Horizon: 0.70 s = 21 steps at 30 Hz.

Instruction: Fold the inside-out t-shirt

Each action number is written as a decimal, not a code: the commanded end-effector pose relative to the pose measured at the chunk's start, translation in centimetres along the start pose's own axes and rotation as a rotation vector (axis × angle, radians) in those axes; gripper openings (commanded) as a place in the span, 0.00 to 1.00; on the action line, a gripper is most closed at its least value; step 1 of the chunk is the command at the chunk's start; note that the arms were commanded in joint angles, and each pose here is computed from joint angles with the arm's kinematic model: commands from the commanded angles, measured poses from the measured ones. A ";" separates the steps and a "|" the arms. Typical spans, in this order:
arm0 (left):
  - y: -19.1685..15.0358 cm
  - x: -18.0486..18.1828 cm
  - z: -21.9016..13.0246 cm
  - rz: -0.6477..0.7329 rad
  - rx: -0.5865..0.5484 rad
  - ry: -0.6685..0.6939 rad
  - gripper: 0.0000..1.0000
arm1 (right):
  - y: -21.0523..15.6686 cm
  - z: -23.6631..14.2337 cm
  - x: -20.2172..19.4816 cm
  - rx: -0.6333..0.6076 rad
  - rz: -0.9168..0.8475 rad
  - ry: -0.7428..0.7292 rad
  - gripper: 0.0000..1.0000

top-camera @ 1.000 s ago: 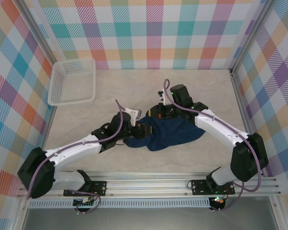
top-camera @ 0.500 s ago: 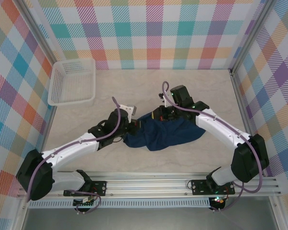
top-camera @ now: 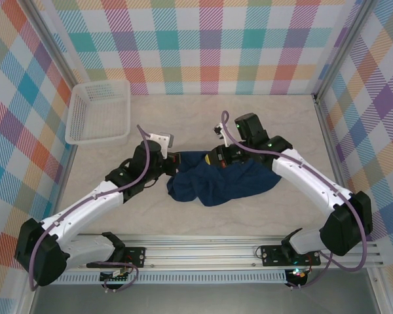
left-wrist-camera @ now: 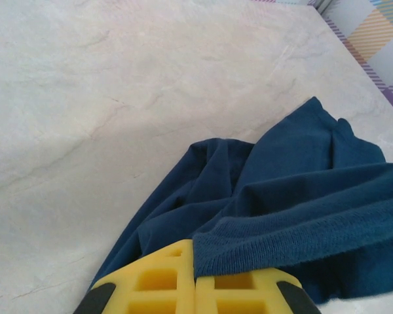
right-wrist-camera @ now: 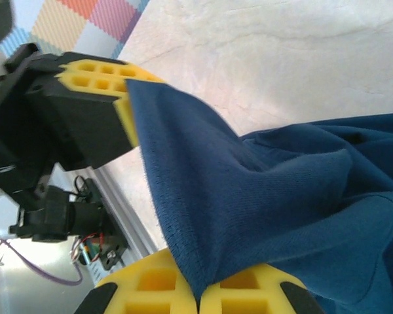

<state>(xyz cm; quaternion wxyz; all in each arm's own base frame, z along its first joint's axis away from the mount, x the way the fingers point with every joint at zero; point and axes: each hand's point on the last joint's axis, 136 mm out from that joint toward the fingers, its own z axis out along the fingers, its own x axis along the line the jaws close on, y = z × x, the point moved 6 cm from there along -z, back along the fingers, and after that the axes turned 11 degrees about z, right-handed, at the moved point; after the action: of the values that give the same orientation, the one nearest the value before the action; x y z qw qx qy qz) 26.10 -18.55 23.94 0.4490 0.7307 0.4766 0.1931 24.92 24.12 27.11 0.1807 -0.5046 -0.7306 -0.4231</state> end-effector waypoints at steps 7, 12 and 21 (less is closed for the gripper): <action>-2.0 0.5 2.4 0.003 0.110 -0.014 0.05 | 0.7 2.3 -0.5 0.039 0.142 0.138 0.00; -2.5 0.6 2.3 0.004 0.110 -0.017 0.00 | 0.4 2.7 -1.4 0.053 0.140 0.082 0.00; -1.2 0.7 0.7 -0.023 0.010 -0.014 0.00 | -0.6 2.4 -2.2 0.067 0.121 0.026 0.00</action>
<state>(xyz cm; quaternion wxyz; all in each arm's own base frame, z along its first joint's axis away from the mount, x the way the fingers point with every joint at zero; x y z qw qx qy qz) 26.08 -18.76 20.97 0.4243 0.7500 0.4813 0.1606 26.34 25.34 23.99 0.2405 -0.5396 -0.7028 -0.3963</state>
